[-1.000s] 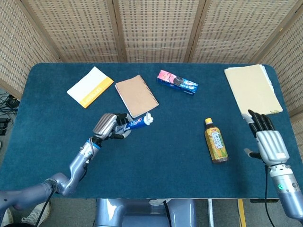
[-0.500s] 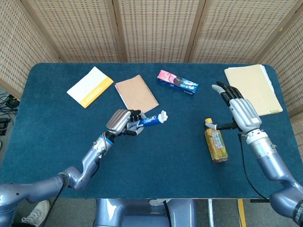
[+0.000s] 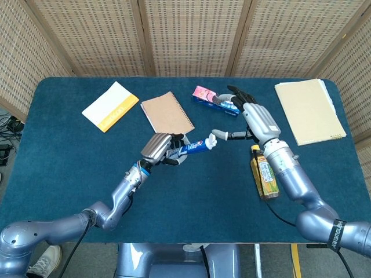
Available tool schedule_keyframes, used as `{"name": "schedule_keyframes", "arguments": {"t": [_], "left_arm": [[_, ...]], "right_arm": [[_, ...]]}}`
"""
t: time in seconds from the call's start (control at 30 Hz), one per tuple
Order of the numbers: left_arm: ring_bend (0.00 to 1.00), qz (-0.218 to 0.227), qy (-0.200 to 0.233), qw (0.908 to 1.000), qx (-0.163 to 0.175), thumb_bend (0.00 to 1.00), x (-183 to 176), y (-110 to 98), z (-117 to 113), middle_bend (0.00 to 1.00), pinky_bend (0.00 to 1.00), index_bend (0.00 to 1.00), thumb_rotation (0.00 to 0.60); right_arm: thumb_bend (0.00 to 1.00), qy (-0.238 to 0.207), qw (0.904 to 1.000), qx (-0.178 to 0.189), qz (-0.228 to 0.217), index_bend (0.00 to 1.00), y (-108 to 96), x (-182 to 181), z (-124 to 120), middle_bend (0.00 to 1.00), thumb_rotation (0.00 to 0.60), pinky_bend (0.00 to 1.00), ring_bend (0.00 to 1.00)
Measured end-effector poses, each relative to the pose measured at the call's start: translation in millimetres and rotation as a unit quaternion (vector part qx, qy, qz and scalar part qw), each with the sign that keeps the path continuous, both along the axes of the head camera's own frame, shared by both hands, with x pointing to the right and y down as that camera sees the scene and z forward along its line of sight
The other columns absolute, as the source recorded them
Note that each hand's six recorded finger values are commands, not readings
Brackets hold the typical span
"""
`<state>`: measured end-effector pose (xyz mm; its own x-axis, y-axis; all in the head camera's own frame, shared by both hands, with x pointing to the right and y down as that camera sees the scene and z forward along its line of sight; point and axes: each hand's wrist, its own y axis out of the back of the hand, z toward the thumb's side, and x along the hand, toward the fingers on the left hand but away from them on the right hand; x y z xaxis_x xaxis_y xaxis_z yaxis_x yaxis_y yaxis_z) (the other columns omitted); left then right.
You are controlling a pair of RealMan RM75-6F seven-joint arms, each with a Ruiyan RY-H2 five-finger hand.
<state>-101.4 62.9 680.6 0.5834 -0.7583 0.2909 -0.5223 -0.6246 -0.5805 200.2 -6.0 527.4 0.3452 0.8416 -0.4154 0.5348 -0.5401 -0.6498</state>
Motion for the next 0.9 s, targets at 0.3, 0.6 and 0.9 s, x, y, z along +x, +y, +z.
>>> {"name": "schedule_keyframes", "arguments": {"t": [0.3, 0.6, 0.9], "left_arm": [[0.52, 0.002, 0.003, 1.0, -0.002, 0.55, 14, -1, -1, 0.58, 0.53, 0.75, 0.6], [0.52, 0.003, 0.004, 0.9999, -0.011, 0.56, 31, 0, 2, 0.58, 0.53, 0.75, 0.6], [0.52, 0.002, 0.014, 0.9997, -0.021, 0.56, 40, 1, -3, 0.58, 0.53, 0.75, 0.6]], "right_arm": [[0.0, -0.003, 0.9998, -0.021, 0.002, 0.25, 0, -31, 10, 0.1, 0.023, 0.0, 0.0], [0.0, -0.019, 0.999, -0.041, -0.004, 0.21, 5, -58, 29, 0.08, 0.022, 0.0, 0.0], [0.0, -0.021, 0.9982, -0.055, -0.014, 0.18, 7, -83, 41, 0.07, 0.019, 0.0, 0.0]]}}
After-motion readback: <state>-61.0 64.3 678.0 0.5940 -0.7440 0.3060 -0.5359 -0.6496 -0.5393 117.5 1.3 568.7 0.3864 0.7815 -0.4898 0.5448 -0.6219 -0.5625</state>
